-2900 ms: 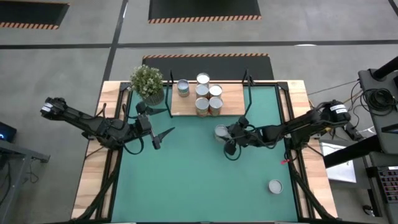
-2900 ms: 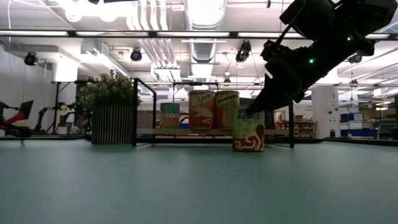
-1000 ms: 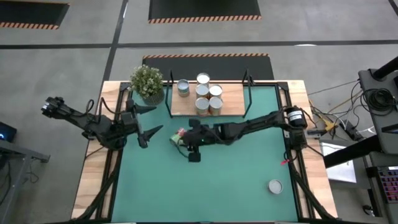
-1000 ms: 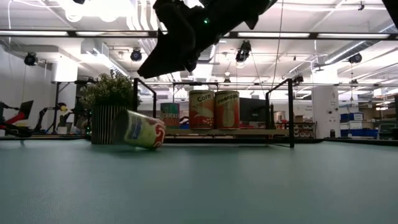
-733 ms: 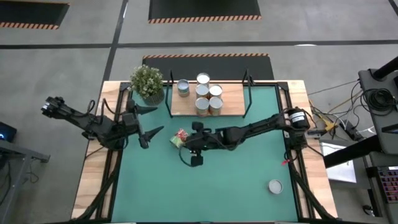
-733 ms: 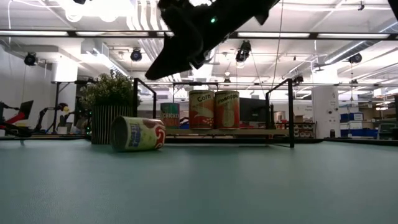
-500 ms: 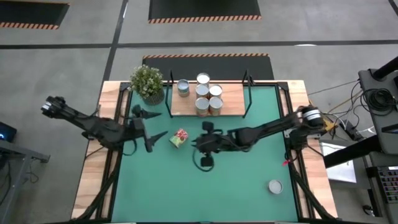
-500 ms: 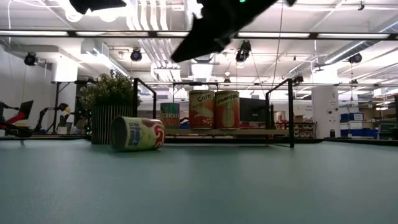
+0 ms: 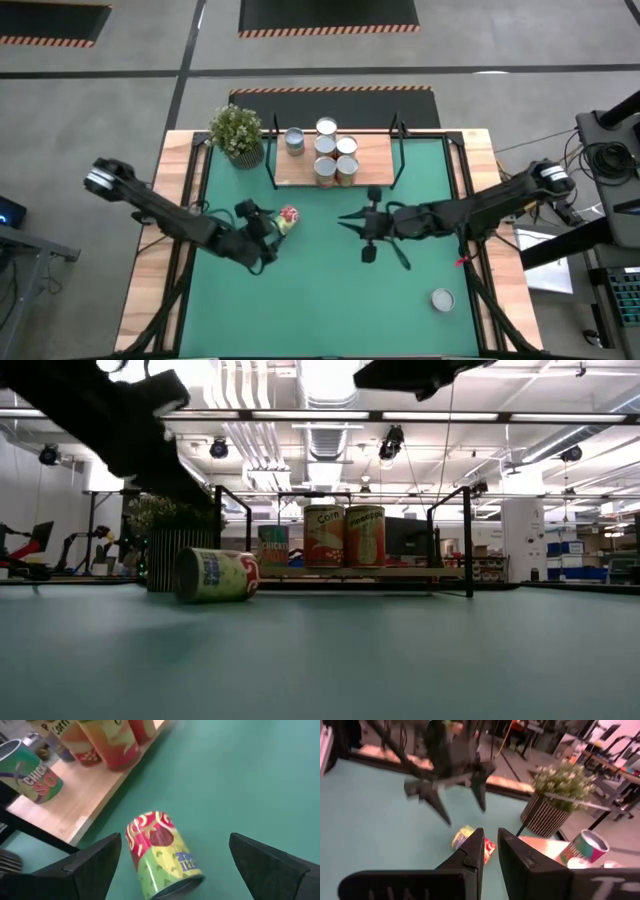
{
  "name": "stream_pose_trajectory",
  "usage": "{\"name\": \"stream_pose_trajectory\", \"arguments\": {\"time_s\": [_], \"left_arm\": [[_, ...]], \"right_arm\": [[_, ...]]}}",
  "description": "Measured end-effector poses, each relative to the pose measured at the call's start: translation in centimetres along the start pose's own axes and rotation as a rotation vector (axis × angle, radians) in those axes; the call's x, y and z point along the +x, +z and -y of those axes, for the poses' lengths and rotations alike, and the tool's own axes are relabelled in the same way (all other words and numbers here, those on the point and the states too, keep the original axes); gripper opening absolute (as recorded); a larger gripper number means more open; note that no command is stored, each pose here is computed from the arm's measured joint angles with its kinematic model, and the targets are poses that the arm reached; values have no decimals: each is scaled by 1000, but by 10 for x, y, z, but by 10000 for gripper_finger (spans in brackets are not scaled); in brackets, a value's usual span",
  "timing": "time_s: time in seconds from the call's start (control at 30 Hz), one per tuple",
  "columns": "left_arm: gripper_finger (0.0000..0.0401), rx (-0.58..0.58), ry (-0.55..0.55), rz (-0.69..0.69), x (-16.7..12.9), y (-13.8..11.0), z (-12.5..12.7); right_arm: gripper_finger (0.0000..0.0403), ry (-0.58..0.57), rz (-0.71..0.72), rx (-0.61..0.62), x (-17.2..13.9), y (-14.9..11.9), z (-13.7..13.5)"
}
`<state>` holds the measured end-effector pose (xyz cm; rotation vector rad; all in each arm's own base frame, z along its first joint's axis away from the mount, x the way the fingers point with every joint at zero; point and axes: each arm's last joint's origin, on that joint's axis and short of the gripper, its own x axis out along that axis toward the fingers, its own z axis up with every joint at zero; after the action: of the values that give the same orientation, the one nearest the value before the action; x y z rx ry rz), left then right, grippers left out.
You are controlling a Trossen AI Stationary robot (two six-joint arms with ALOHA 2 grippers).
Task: Pick and place cans onto a shelf
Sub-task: Put the canned spaghetti sauce on the shelf
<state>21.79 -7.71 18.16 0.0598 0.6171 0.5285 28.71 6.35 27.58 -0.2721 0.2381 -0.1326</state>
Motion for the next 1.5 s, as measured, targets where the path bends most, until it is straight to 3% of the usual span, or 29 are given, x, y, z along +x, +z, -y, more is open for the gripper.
{"name": "stream_pose_trajectory", "arguments": {"time_s": [0.17, 0.43, 0.63, 0.97, 1.2, 1.5], "left_arm": [[352, 71, 109, -45, 23, -20, 13], [351, 43, 184, -114, 42, -47, 19], [325, 10, 214, -153, 49, -65, 18], [277, -39, 231, -146, 50, -67, 17], [275, -92, 125, -239, 36, -29, 24], [275, -244, -109, -599, -11, 70, -2]], "right_arm": [[43, -5, 30, 15, -10, 1, 5], [43, -2, 12, 14, -8, -4, 3], [43, 0, 4, 2, -6, -5, 1], [43, -1, 5, 7, -5, -5, 1], [43, -1, 4, 15, -5, -5, 1], [43, -1, 3, 14, -6, -5, 2]]}}
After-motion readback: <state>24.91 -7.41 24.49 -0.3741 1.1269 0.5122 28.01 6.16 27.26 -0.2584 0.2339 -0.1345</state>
